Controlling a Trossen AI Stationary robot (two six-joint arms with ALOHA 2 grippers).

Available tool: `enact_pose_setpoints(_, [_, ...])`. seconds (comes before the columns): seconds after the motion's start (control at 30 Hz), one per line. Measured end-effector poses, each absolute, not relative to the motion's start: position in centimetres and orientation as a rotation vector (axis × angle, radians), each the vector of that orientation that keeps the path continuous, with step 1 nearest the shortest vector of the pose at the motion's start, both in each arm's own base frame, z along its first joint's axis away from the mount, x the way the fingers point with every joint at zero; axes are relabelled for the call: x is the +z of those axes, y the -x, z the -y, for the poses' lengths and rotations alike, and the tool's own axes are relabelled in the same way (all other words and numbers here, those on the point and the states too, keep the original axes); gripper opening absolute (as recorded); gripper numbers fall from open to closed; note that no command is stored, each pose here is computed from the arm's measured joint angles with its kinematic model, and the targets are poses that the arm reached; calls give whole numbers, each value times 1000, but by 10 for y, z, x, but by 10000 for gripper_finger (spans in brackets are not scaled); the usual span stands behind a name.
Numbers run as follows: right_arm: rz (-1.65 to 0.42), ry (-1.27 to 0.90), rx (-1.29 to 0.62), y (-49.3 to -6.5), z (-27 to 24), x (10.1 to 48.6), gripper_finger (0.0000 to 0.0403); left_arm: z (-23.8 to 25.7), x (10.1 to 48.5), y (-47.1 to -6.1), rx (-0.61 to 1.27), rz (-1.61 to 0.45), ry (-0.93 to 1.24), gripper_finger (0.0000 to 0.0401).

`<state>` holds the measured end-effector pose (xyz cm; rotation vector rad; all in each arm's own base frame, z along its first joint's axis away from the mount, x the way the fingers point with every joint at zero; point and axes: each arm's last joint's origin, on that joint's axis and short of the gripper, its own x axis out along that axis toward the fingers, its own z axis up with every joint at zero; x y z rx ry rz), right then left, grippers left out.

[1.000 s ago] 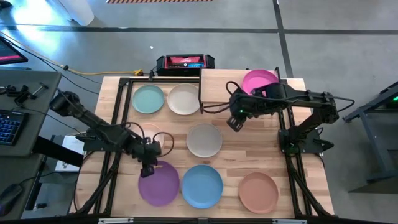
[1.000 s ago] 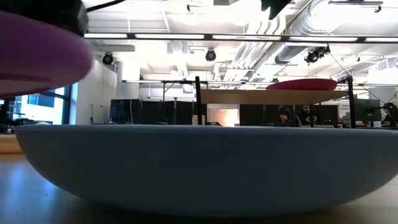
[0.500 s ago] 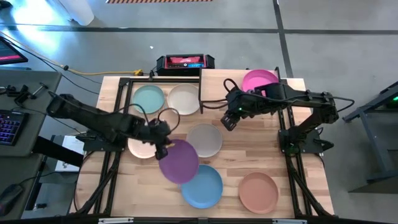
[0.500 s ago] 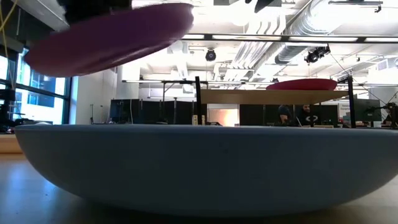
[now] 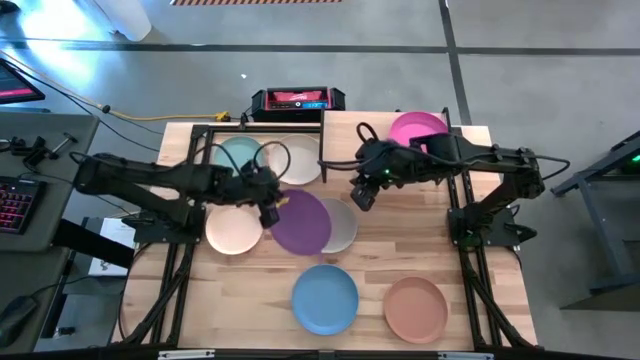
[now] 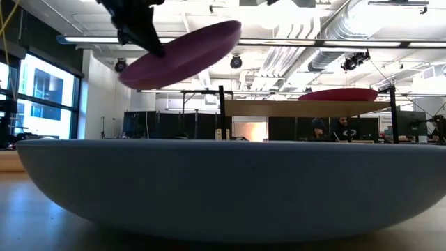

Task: Place and stack plates onto a shelf
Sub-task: Stack the purple plate on top of the pink plate on the shelf

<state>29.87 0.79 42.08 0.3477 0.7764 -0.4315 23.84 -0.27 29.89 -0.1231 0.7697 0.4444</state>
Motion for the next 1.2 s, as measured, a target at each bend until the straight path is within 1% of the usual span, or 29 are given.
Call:
enact_pose_setpoints(0.17, [-763,-294,-446,-305,-7,418,141,-12,311,-238,494,-753,109,0])
enact_pose_setpoints(0.37, [-818,-244,-471,-324,-8,400,141,-26,323,-236,530,-771,70,0])
enact_pose_setpoints(0.63, [-837,-153,-598,-346,-8,378,141,-38,328,-230,576,-849,52,0])
enact_pose_setpoints(0.97, [-782,-168,-606,-373,-11,361,141,-39,328,-229,618,-850,31,0])
enact_pose_setpoints(1.2, [-744,-215,-662,-378,-17,357,141,-39,329,-229,640,-840,40,0])
